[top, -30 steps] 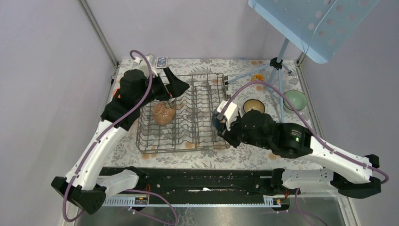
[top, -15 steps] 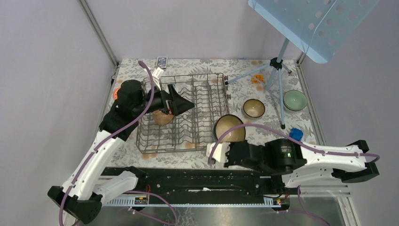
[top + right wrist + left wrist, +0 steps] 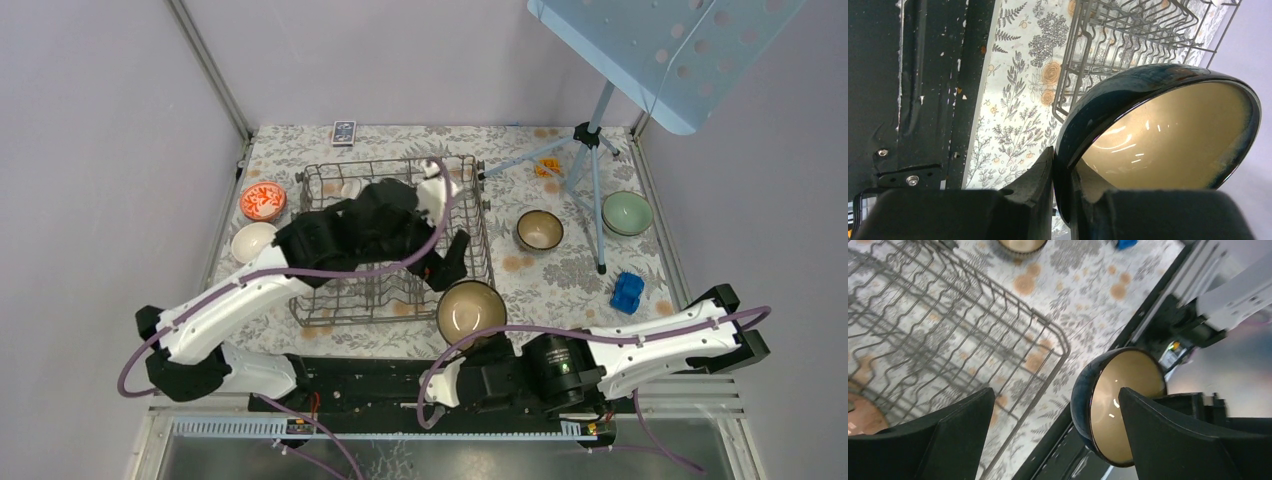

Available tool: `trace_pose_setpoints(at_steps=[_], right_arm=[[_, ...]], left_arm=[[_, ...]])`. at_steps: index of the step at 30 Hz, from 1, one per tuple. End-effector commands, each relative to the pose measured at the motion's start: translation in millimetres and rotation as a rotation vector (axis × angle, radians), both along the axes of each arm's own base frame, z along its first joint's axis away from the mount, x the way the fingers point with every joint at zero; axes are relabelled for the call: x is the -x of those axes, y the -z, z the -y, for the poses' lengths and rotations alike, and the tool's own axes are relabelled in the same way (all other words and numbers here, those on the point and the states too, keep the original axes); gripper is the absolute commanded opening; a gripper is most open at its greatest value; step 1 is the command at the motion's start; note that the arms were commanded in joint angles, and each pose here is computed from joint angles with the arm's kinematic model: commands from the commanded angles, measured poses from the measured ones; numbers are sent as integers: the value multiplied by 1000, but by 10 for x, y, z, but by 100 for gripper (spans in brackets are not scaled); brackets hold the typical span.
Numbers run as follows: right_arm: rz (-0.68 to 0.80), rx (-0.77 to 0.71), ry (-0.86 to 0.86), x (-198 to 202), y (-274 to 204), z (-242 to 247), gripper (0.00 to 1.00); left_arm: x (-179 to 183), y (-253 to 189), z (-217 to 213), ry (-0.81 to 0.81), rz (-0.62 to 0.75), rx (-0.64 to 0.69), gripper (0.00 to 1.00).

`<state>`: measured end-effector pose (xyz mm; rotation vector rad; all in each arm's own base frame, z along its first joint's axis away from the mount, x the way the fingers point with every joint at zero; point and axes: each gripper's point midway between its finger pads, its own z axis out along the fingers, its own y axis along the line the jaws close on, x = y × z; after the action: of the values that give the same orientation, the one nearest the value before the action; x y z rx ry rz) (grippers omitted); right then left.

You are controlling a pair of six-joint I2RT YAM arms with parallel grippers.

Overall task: Unload the bowls from the dish rack
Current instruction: Place the bowl at the center of the board.

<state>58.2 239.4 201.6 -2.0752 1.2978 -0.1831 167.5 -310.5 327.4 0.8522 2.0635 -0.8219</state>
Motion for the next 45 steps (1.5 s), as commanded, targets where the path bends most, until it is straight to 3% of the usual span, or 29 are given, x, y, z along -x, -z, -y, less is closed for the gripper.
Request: trace_pose_setpoints(at_steps=[1,8,21,34,41,45], right_arm=[[79,19,-47,-33,-108,-7,0],[97,31,-65,-5,-100,-39,0],[127,73,-92,19,1,-59,0],[152,82,-88,-17,23,-42,0],[160,77,-86,-24,15,-67,0],[160,67,-85,-17,-11,-100,0]], left_arm=[[67,153,-171,-36,129,-270,98],[94,514,-223,-47,159,-512,85],[137,635,-117,-9,166,-565,74],[312,841,-32,70,130,-604,41],[349,899,-20,81,118,-616,40],[344,936,-31,66,113,-627,51]])
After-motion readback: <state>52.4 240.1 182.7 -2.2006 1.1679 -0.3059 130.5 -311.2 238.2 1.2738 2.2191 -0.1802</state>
